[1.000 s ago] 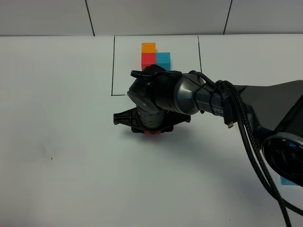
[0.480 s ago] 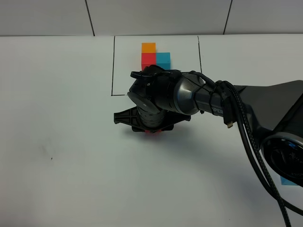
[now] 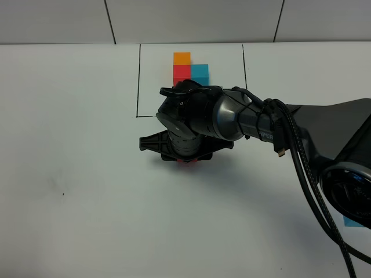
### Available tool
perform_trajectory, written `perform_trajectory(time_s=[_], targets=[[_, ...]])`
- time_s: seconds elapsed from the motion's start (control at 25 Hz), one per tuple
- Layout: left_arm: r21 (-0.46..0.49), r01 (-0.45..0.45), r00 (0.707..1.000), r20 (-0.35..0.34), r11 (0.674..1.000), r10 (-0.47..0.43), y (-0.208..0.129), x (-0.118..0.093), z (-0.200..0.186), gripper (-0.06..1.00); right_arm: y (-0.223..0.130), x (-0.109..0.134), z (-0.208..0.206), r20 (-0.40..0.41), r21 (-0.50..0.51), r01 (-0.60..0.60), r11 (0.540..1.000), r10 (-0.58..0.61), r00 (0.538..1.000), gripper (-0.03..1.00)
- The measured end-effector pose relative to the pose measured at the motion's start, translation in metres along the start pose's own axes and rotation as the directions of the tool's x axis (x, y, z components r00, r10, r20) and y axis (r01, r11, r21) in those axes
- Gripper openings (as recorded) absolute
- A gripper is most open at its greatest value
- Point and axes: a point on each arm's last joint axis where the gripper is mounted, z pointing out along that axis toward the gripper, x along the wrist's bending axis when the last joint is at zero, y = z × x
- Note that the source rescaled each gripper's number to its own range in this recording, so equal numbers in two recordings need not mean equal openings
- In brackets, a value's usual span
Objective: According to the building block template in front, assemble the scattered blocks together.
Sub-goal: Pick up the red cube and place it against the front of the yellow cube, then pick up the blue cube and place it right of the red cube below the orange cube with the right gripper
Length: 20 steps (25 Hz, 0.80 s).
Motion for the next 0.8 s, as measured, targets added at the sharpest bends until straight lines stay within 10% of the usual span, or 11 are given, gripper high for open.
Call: perform_trajectory(time_s=[0.4, 0.8], targets=[[0.000, 0.000, 1.000, 0.000, 1.000, 0.000, 0.000, 0.000, 0.000, 0.88, 0.000, 0.000, 0.000, -0.004, 0.002, 0.004, 1.000, -0.004, 1.000, 0.07], [0.000, 0.000, 1.000, 0.000, 1.000, 0.000, 0.000, 0.000, 0.000, 0.88, 0.009, -0.004, -0.025, -0.022, -0.027, 0.029, 0.999, -0.030, 0.999, 0.60]])
